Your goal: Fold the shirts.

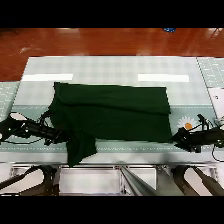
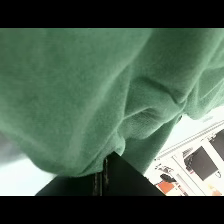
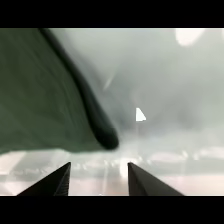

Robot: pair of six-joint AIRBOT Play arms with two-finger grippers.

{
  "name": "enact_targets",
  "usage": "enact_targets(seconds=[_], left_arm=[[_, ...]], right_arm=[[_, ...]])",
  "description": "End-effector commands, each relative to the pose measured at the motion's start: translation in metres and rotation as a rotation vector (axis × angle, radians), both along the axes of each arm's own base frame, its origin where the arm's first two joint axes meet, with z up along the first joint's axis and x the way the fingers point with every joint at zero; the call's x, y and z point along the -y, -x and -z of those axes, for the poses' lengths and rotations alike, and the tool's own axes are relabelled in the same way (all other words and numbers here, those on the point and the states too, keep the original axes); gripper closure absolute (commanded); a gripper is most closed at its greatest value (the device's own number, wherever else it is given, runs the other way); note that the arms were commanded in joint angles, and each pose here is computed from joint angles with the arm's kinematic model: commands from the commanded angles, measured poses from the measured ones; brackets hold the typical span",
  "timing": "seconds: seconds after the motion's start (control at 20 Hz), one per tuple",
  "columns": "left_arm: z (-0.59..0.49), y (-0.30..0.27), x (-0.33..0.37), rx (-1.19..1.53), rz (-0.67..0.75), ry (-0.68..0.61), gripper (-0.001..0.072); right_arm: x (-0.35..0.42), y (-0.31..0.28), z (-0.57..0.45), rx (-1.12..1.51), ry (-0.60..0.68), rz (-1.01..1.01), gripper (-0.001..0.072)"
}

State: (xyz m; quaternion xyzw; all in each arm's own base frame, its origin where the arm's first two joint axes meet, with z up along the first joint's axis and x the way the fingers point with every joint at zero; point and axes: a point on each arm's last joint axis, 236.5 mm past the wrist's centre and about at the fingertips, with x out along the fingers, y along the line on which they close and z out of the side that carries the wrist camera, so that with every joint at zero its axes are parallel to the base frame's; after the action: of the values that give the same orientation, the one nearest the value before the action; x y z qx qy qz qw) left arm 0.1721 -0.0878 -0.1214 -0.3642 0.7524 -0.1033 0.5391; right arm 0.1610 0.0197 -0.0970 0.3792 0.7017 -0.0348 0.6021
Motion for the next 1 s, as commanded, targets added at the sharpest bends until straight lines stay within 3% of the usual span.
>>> enact_targets(seconds=[0.0, 0.2, 0.25, 0.35, 0.4, 0.6, 0.95], left_arm=[[0.009, -0.012, -0.008, 0.047, -0.027, -0.051, 0.0688], [0.009, -0.013, -0.008, 0.048, -0.027, -0.051, 0.0688], [0.009, -0.012, -0.008, 0.047, -0.027, -0.051, 0.0688], [0.006, -0.016, -0.009, 0.058, -0.018, -0.047, 0.0688], [0.000, -0.021, -0.009, 0.081, 0.007, -0.036, 0.0688], [-0.032, -0.064, -0.019, 0.185, 0.037, -0.038, 0.0688], [-0.076, -0.157, -0.040, 0.353, -0.011, -0.118, 0.0688]], right_arm=[[-0.007, -0.023, 0.012, 0.022, -0.054, 0.082, 0.0298], [-0.015, -0.057, 0.017, 0.116, -0.104, 0.145, 0.0299], [-0.019, -0.059, 0.018, 0.117, -0.101, 0.119, 0.0334], [-0.033, -0.068, 0.007, 0.177, -0.121, -0.008, 0.0632], [-0.037, -0.071, -0.001, 0.198, -0.130, -0.062, 0.0687], [-0.029, -0.087, -0.031, 0.238, -0.114, -0.141, 0.0687], [-0.013, -0.155, -0.072, 0.422, -0.037, -0.088, 0.0687]])
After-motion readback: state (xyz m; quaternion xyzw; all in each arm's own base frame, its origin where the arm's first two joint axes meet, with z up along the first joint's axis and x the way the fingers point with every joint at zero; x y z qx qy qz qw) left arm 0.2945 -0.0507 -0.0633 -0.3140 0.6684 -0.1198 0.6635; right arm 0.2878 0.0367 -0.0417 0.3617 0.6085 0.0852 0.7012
